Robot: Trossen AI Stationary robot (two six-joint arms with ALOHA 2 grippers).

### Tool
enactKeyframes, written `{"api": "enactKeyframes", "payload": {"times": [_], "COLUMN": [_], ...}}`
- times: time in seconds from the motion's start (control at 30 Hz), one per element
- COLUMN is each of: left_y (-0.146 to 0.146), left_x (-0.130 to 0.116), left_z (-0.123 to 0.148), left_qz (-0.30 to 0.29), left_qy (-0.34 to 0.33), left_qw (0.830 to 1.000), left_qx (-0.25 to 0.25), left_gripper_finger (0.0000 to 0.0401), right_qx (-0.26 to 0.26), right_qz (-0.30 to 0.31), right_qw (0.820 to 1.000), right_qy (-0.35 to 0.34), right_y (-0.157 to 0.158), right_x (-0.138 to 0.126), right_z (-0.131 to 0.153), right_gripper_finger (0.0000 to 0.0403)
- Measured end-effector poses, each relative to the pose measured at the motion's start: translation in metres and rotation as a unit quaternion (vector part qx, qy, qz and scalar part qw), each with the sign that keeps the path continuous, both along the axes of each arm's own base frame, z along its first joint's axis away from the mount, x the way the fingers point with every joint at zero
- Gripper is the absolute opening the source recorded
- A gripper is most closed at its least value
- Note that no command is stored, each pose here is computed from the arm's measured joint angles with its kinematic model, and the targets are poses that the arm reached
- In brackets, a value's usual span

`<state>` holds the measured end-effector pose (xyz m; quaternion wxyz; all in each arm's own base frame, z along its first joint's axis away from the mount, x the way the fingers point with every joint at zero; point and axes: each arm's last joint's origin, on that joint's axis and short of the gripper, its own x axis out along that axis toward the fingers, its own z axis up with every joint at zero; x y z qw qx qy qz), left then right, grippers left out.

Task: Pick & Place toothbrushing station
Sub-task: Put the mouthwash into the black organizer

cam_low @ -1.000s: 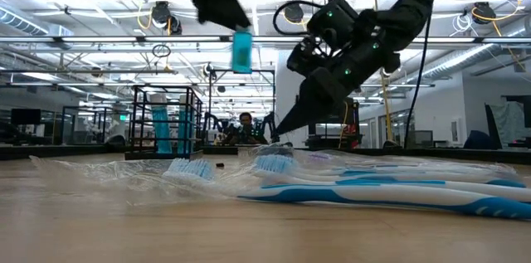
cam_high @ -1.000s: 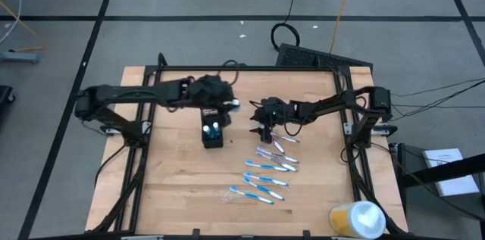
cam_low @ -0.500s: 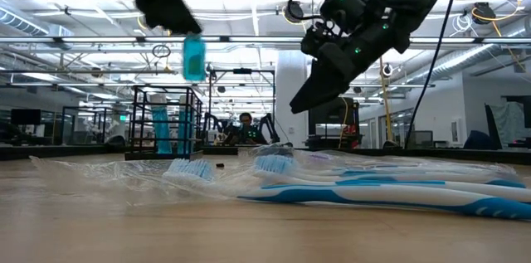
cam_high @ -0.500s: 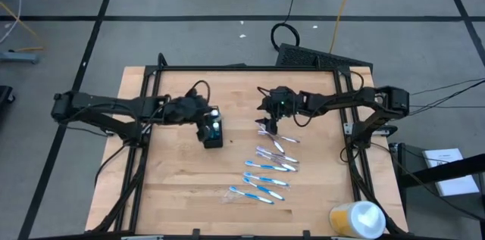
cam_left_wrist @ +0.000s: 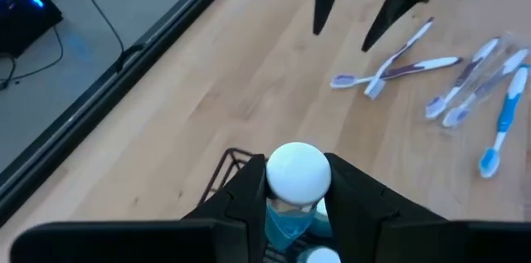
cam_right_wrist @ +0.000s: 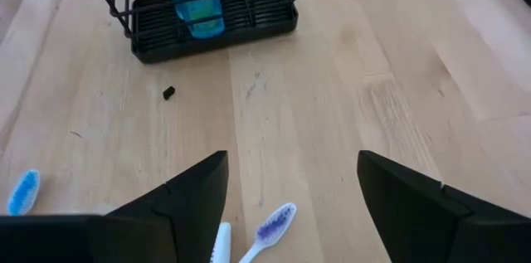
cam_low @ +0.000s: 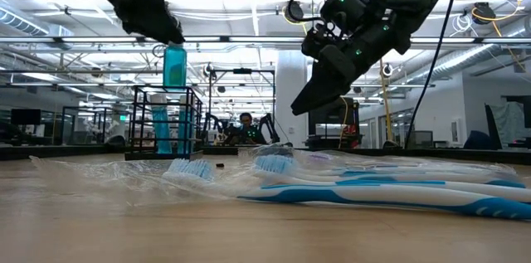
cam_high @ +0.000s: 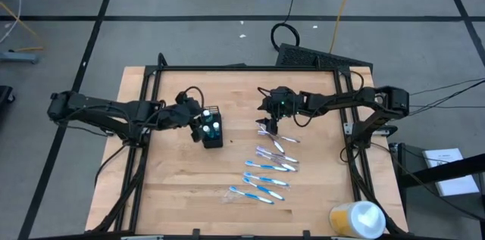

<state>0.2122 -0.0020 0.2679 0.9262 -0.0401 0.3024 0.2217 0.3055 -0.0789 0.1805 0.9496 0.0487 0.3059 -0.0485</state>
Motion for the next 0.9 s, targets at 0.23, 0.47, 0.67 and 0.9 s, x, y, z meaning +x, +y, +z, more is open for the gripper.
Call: {"api": "enactKeyframes", "payload": {"times": [0.23, 0.47, 0.67, 0.9], "left_y": [0.001, 0.005, 0.010, 0.014], "left_x": [-0.002, -0.002, -0.004, -0.008], "left_z": [-0.014, -0.035, -0.047, -0.058], "left_qz": [0.014, 0.023, 0.031, 0.052], "left_qy": [0.005, -0.015, -0.024, -0.018], "left_qw": [1.000, 0.999, 0.998, 0.997], "left_qx": [-0.014, -0.026, -0.043, -0.059], "left_gripper_finger": [0.0098, 0.0098, 0.0098, 0.0098], "right_qx": [-0.001, -0.001, 0.000, -0.001], "right_qz": [0.001, 0.001, 0.000, 0.001], "right_qw": [1.000, 1.000, 1.000, 1.000], "right_qy": [0.000, 0.000, 0.000, 0.000], "right_y": [0.000, 0.000, 0.000, 0.000], "right_x": [0.000, 0.000, 0.000, 0.000], "right_z": [0.000, 0.000, 0.000, 0.000], "right_gripper_finger": [0.0259, 0.0259, 0.0258, 0.0258]}}
